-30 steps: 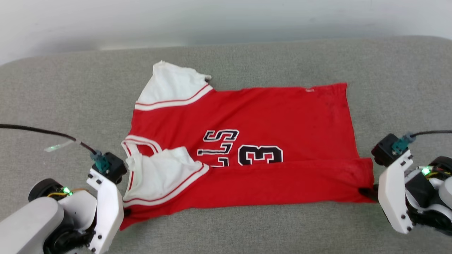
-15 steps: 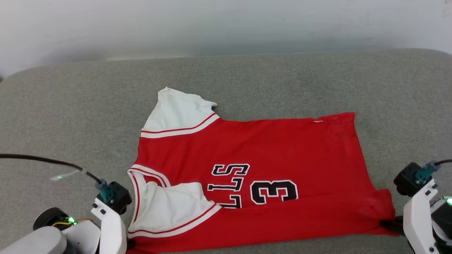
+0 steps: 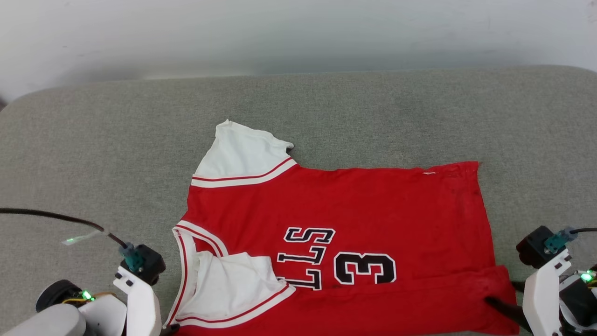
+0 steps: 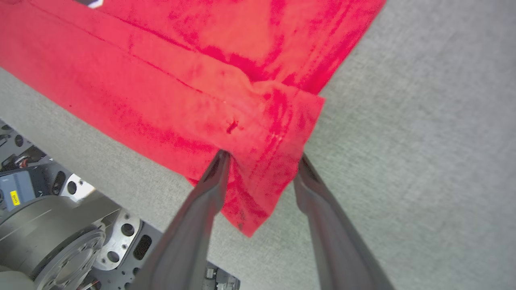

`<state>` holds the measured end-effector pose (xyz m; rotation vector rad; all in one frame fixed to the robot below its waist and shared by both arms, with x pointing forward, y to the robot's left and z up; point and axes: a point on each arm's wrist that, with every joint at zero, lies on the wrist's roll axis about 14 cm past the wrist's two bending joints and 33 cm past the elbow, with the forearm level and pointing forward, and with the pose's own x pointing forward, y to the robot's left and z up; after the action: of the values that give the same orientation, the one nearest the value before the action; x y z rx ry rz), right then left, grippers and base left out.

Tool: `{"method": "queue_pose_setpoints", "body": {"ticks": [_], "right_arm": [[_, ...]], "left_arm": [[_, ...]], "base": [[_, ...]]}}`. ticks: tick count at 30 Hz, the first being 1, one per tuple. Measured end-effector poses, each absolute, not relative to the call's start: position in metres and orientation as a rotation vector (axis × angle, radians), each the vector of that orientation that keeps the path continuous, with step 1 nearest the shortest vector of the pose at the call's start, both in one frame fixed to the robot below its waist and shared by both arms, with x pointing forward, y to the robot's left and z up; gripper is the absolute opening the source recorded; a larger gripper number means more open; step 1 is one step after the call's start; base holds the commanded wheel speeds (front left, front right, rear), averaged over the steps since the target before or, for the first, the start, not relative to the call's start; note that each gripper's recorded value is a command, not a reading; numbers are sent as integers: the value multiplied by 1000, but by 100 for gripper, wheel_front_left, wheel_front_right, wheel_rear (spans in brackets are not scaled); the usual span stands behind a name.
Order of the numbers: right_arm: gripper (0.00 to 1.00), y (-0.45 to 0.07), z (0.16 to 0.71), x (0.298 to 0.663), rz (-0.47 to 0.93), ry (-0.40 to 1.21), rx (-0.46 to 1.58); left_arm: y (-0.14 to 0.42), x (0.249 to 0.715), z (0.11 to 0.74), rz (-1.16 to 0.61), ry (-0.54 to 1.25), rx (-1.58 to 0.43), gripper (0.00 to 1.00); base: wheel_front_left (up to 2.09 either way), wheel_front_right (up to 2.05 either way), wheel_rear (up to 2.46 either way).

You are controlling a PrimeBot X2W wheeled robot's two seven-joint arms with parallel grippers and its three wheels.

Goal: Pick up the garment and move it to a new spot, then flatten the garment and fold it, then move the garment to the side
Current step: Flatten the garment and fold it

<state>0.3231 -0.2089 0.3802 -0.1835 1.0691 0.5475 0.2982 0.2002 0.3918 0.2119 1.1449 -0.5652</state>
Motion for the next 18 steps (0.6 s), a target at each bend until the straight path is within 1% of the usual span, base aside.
{"method": "queue_pose_setpoints", "body": {"ticks": [3,6,12,15,18], "right_arm": [[100,-206,398,341,551,941,-223],[100,-197,426,365,549,762,-217],[100,-179,493,412,507,353,-161],[100,-177,516,427,470,204,-145],[100,-180,536,436,420,71,-125]], "left_arm": [[199,313,408,-559,1065,208,100],[201,341,436,-541,940,231,100],[205,411,495,-473,612,294,100],[210,435,505,-439,543,346,100],[203,457,510,-427,502,346,100]], "base": [[0,0,0],[0,0,0],[0,0,0],[0,0,0],[0,0,0]]}}
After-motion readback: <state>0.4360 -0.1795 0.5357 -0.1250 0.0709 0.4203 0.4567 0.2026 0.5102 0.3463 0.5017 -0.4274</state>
